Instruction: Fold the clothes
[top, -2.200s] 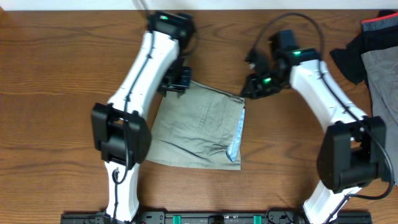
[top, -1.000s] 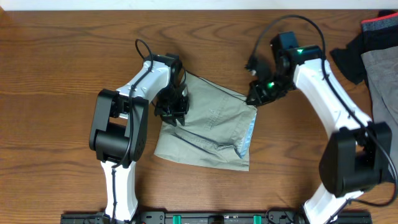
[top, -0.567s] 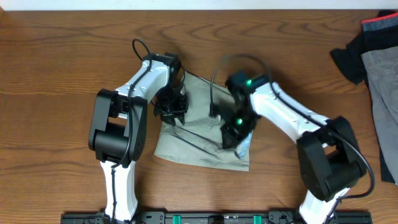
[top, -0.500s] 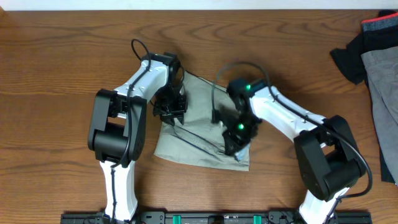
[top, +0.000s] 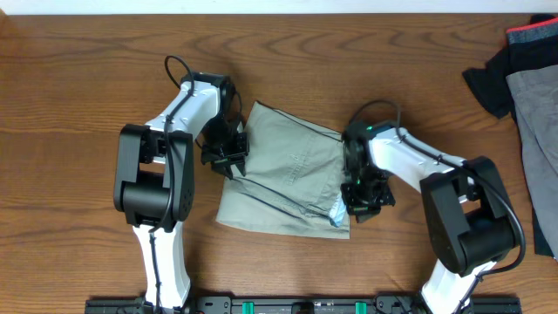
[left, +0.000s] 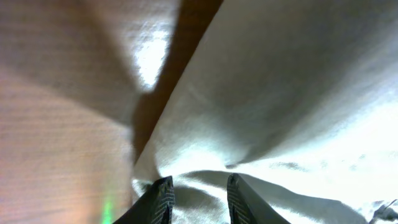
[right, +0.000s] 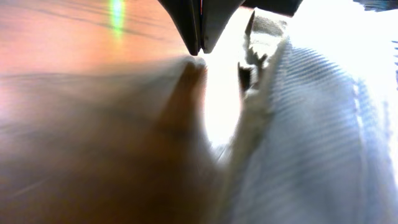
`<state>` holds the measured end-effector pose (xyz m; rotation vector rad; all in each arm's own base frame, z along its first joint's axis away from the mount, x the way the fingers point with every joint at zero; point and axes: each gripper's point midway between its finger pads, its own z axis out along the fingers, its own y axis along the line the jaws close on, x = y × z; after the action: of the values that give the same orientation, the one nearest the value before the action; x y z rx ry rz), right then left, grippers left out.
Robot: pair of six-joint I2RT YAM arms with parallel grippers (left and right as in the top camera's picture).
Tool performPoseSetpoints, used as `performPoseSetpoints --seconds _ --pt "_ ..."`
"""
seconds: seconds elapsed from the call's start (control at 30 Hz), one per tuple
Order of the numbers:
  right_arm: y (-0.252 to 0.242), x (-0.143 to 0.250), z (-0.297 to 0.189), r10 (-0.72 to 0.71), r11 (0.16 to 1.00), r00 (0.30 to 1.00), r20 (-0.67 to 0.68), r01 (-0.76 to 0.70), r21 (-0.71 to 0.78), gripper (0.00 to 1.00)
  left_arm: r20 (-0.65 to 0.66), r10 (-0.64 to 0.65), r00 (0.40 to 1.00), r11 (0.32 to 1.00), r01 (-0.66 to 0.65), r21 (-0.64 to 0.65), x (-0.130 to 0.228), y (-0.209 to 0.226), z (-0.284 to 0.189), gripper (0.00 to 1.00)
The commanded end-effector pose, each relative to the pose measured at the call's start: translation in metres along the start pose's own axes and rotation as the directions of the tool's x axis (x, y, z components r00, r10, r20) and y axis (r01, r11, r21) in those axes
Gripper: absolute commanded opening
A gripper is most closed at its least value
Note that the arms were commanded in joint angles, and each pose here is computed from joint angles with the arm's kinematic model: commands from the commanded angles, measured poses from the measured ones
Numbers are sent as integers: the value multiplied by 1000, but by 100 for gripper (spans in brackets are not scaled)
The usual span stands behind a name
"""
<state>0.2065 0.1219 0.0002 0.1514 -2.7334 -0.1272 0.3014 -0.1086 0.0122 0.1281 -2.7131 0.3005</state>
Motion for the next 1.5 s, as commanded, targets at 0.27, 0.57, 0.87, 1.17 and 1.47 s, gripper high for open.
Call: performPoseSetpoints --seconds 0.27,0.57,0.87,1.17,1.47 --pt "21 -76 -75 -73 989 927 367 115 -95 2 223 -9 975 999 -1 44 -4 10 -72 52" --pt "41 -148 -109 -193 957 727 658 287 -36 4 128 15 992 998 -23 60 19 -6 -57 6" --pt "25 -161 -70 -150 975 794 590 218 -46 1 -45 56 997 998 -56 -10 62 -11 -9 6" --pt "24 -107 -17 -7 985 957 289 56 -162 1 84 96 992 995 -98 15 30 -9 19 10" --pt "28 -58 -13 127 981 987 100 -111 -158 1 417 195 887 970 -237 49 -51 -27 -12 13"
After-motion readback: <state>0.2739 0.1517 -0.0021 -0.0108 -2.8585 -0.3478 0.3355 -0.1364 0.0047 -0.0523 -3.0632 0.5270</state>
